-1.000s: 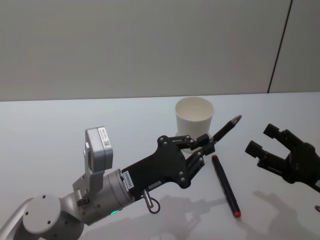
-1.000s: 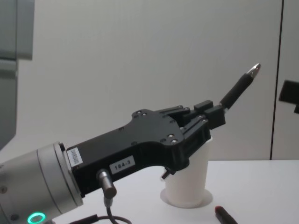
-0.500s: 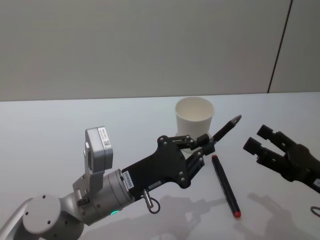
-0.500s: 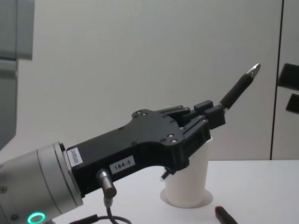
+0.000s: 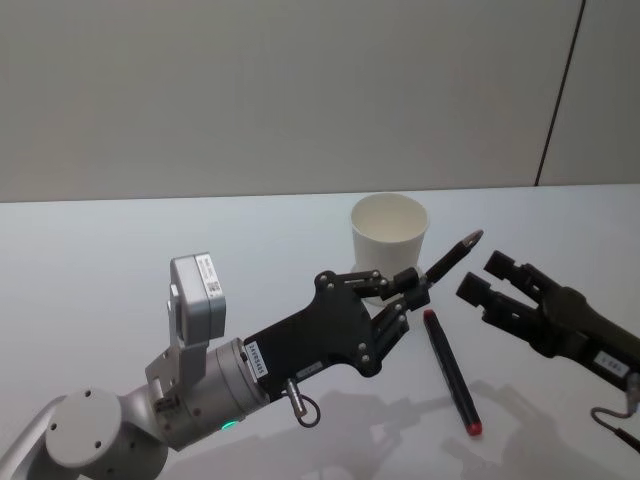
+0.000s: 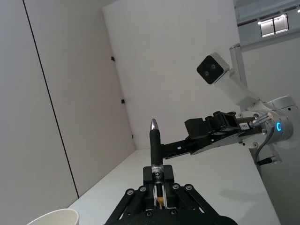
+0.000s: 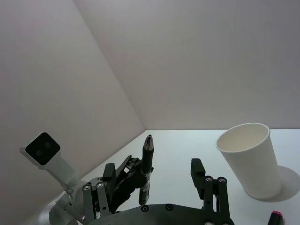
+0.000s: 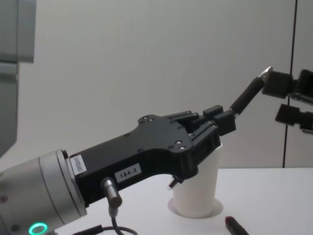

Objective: Place the pen into the pen holder.

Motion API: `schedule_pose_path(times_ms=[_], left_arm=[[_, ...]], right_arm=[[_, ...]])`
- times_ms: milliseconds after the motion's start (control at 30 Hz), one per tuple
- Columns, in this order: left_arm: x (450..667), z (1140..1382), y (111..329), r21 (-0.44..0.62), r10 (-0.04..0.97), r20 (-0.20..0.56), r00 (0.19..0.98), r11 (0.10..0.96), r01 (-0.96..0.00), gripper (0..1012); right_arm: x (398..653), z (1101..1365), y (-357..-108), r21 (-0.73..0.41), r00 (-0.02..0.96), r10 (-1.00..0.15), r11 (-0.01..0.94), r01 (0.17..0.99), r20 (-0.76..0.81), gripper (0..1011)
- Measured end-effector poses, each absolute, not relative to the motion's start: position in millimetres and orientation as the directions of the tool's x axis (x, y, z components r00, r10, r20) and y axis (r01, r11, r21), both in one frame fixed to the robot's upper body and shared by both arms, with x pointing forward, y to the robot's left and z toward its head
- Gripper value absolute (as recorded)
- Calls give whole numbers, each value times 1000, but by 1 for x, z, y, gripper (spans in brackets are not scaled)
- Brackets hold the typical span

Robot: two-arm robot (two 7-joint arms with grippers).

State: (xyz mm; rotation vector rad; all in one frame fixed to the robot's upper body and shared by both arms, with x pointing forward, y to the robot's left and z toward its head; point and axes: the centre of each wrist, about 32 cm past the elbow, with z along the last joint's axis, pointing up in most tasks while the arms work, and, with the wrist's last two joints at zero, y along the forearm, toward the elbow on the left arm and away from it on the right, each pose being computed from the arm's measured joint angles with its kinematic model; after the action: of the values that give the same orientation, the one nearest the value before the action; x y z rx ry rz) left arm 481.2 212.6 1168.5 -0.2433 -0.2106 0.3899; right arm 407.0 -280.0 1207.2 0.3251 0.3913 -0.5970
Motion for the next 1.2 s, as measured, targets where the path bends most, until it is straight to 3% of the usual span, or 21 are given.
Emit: schedule_pose_path(times_ms=[1200], left_arm=[[481,1169,213,-273,398,155,904,897,-348,131]], right_arm=[[430,1202,-248,216,783,-453,789,574,-426,1002]])
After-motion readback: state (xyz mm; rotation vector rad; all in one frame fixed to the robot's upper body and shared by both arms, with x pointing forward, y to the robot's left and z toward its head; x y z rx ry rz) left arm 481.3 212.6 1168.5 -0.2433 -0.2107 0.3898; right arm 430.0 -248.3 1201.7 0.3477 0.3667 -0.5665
